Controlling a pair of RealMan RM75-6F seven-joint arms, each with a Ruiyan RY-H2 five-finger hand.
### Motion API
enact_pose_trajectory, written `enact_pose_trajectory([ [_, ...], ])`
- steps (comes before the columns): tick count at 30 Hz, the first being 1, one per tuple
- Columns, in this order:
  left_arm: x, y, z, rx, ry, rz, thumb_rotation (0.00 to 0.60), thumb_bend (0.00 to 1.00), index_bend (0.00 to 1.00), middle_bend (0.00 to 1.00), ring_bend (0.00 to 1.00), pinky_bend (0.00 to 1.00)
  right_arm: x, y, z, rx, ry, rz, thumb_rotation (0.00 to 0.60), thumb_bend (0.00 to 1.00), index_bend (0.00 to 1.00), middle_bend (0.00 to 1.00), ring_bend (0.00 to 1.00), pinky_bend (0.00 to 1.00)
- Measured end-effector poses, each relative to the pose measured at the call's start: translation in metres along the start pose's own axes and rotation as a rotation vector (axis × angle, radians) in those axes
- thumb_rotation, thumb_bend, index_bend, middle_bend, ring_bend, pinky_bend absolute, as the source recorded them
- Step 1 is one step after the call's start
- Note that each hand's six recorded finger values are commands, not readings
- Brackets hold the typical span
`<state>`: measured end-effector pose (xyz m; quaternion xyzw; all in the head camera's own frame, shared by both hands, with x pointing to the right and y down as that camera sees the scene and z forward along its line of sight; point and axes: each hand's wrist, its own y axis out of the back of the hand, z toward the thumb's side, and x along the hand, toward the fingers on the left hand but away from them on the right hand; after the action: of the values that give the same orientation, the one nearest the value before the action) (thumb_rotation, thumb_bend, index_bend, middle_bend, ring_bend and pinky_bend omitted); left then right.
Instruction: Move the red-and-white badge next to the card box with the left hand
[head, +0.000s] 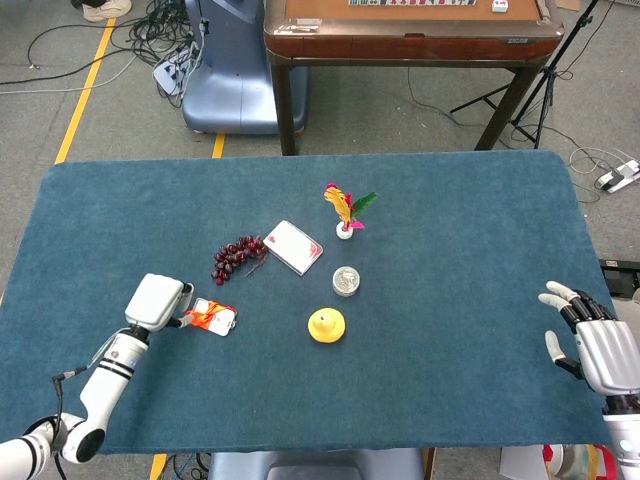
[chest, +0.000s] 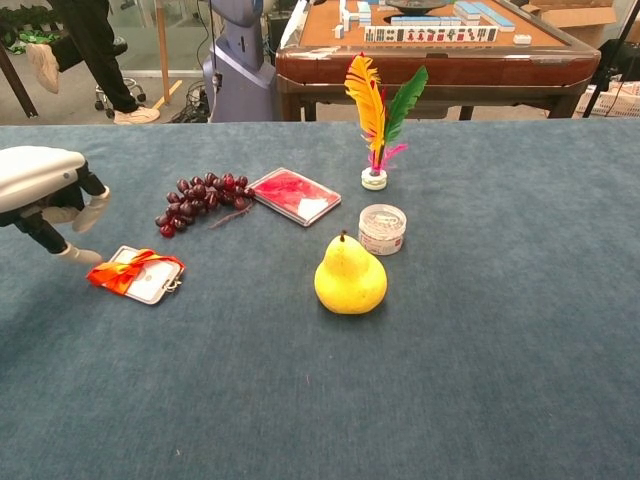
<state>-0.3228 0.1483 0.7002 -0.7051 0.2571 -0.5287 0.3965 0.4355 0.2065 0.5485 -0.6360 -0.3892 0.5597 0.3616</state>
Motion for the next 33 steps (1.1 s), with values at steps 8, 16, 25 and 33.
enact_pose_trajectory([
  [8, 0.009, -0.002, 0.007, 0.014, -0.016, -0.010, 0.600, 0.00, 0.77, 1.00, 0.99, 1.00, -0.001, -0.001, 0.000, 0.001, 0.000, 0.006, 0.600, 0.47, 0.27, 0.20, 0.16, 0.36],
  [16, 0.013, -0.005, 0.017, 0.019, -0.030, -0.024, 0.600, 0.00, 0.77, 1.00, 0.99, 1.00, 0.000, 0.001, -0.001, -0.004, 0.000, -0.001, 0.600, 0.47, 0.27, 0.20, 0.16, 0.36],
  [25, 0.018, -0.005, 0.028, 0.007, -0.040, -0.026, 0.600, 0.00, 0.77, 1.00, 0.99, 1.00, 0.000, 0.003, -0.002, -0.008, 0.000, -0.002, 0.600, 0.47, 0.27, 0.20, 0.16, 0.36],
  [33, 0.021, -0.003, 0.034, 0.005, -0.044, -0.026, 0.600, 0.00, 0.77, 1.00, 0.99, 1.00, 0.000, 0.003, -0.002, -0.009, -0.001, -0.003, 0.600, 0.47, 0.27, 0.20, 0.16, 0.36],
])
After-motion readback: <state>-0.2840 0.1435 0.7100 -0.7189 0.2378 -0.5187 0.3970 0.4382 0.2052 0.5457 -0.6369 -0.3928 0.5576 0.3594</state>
